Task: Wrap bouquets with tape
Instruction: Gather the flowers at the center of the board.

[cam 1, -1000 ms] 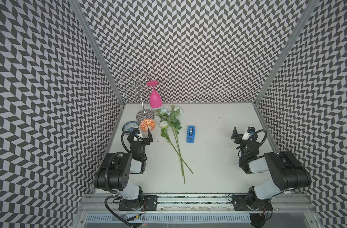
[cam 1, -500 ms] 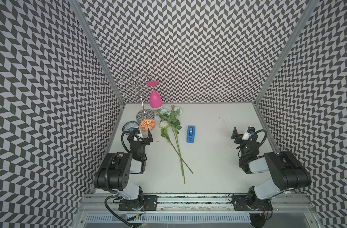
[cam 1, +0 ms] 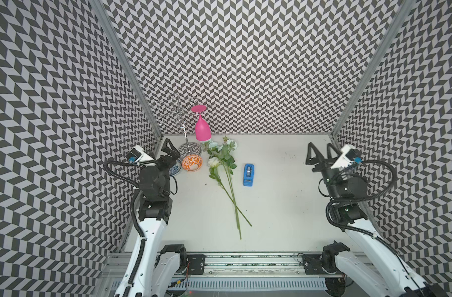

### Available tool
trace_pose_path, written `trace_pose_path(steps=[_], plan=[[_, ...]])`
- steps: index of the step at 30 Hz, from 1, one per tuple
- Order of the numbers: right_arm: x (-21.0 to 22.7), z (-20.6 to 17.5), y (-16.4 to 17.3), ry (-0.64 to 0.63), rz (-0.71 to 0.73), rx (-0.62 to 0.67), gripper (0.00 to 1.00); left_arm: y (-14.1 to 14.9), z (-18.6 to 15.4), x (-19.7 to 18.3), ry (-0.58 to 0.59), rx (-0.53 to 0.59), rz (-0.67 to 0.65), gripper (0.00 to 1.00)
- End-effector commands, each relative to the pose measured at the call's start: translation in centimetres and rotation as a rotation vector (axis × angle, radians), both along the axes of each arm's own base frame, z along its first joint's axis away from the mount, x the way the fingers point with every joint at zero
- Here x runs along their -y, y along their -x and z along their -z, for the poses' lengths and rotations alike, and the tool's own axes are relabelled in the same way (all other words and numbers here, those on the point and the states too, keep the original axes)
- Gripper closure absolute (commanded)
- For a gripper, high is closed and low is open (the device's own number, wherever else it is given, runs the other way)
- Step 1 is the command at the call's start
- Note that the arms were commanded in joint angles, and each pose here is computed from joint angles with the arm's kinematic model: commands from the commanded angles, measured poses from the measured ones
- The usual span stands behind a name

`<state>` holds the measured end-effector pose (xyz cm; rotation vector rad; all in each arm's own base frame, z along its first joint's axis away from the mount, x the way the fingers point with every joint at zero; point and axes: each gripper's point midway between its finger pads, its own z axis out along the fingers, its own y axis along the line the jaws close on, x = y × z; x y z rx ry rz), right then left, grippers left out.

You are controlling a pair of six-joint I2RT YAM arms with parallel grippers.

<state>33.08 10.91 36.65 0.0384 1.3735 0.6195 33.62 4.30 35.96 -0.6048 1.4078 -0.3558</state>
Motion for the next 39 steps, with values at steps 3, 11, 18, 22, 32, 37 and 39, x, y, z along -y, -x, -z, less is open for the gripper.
trace_pose_path(steps=[3,11,18,22,32,37,39], plan=[[-14.9,14.6,3.6,0.281,-0.445,-0.576,0.01,-0.2,6.5,5.3,0.043,-0.300,0.363,0.00],[-24.8,23.6,7.2,0.603,-0.613,-0.814,0.20,-0.2,6.3,5.6,0.074,-0.310,0.579,0.00],[-26.4,30.2,4.2,0.789,-0.530,-0.955,0.27,-0.6,9.1,5.4,0.118,-0.350,0.636,0.01],[-27.6,31.4,2.7,0.823,-0.516,-0.959,0.27,-1.0,9.9,4.4,0.082,-0.390,0.591,0.00],[-27.5,35.0,1.6,0.948,-0.465,-1.015,0.49,-1.1,11.1,4.1,0.055,-0.423,0.576,0.01],[-26.3,36.0,2.6,1.013,-0.463,-1.007,0.72,-1.0,11.1,4.0,0.084,-0.424,0.562,0.14],[-25.0,36.0,2.6,1.037,-0.425,-1.002,0.80,-0.9,11.4,4.3,0.124,-0.431,0.573,0.18]])
